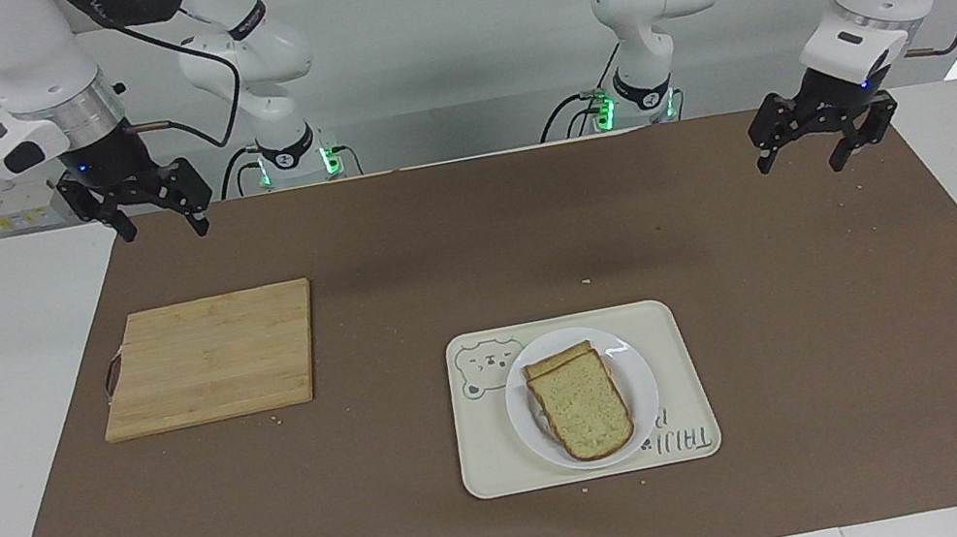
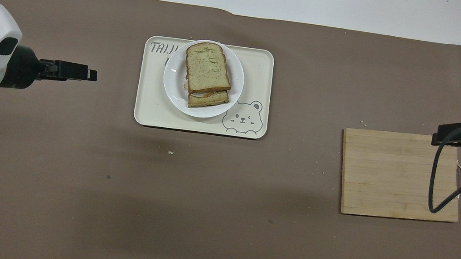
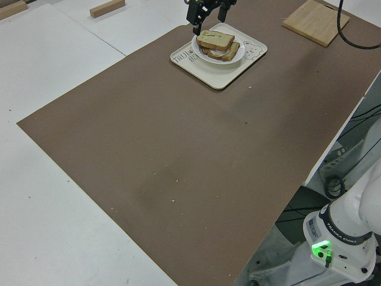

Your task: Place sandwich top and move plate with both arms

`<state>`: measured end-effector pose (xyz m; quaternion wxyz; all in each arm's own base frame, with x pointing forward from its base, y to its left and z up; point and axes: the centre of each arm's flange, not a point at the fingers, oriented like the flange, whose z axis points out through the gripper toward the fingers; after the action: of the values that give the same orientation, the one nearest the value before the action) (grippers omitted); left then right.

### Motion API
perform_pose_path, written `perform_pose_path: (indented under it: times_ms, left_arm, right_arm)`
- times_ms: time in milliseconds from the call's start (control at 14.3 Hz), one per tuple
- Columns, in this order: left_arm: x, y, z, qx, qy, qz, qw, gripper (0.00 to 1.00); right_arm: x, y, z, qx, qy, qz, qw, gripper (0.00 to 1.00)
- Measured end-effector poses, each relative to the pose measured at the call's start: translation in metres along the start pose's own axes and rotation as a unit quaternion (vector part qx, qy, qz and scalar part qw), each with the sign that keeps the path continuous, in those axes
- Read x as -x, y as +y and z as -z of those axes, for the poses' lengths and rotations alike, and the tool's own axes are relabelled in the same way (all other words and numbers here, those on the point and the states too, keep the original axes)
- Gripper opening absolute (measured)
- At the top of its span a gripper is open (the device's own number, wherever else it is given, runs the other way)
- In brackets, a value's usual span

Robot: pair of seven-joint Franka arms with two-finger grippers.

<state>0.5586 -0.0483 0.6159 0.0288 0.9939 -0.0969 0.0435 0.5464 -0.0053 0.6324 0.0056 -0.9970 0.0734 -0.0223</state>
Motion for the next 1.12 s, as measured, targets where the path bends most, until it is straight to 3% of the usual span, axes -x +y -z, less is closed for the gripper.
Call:
perform_pose_path:
  times_ms: [210,490,1121]
  left_arm:
    - [0.011,-0.002,0.038,-0.026,-0.022,-0.003,0.999,1.00]
    - [0.023,-0.004,0.076,-0.033,-0.039,0.001,0.999,1.00]
    - [0.034,-0.028,0.070,-0.030,-0.066,0.021,0.997,1.00]
  right_arm:
    - [0.000,0.000,0.000,0.000,0.000,0.000,1.000,1.00]
    - [0.000,0.000,0.000,0.000,0.000,0.000,1.000,1.00]
    - [0.000,0.000,0.000,0.000,0.000,0.000,1.000,1.00]
